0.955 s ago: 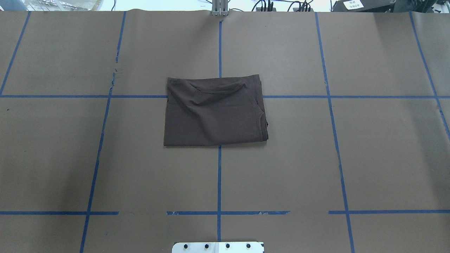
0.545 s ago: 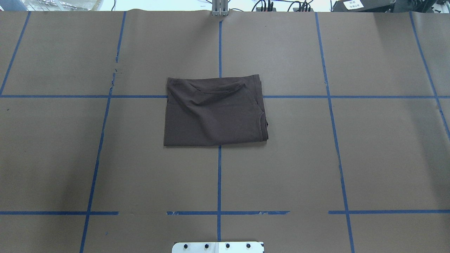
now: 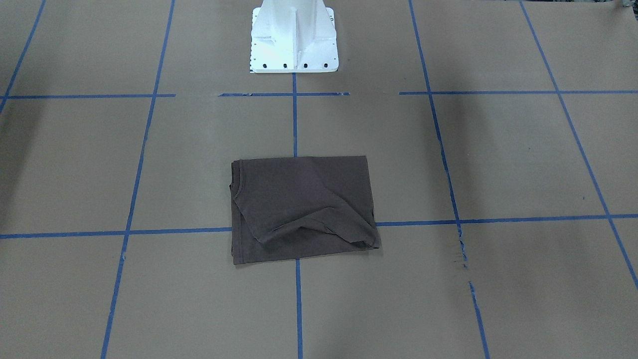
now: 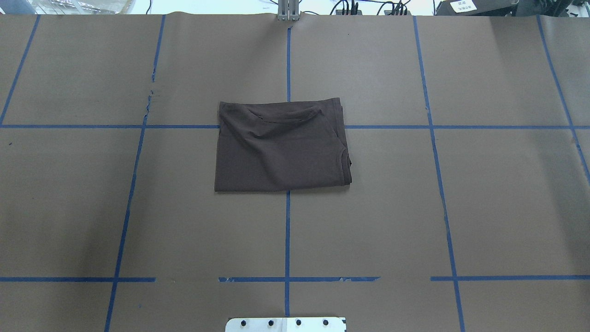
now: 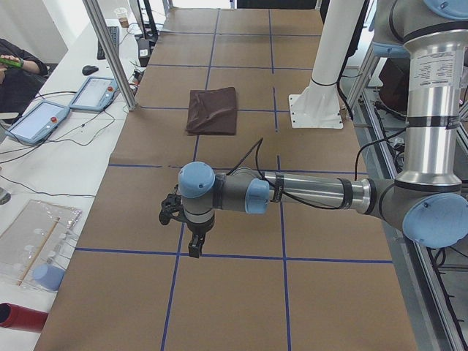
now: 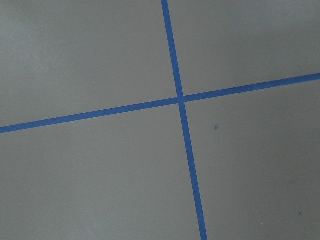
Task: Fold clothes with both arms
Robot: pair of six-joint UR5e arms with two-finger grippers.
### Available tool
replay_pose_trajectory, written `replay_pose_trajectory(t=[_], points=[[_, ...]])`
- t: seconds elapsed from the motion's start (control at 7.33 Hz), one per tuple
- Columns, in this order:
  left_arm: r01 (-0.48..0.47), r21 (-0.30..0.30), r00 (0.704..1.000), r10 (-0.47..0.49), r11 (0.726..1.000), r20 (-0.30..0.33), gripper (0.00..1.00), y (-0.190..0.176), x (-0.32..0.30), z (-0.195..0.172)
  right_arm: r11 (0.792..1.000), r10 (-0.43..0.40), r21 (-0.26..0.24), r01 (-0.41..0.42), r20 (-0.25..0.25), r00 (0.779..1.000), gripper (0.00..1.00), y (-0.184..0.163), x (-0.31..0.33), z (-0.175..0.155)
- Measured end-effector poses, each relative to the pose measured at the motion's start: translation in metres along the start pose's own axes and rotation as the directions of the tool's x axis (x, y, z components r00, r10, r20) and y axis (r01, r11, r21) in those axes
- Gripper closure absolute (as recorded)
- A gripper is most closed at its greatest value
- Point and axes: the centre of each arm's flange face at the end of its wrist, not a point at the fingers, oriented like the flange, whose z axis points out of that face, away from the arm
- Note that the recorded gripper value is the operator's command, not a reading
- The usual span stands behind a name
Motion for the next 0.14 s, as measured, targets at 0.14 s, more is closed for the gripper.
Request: replay_pose_trajectory(t=[0.14], points=[[0.001,0.001,1.0,-0.001,1.0,0.001,0.0,0.0001,-0.0003,-0.0008,1.0,0.0,0.0,0.0,0.0,1.0,0.0,0.0,0.0,0.0]])
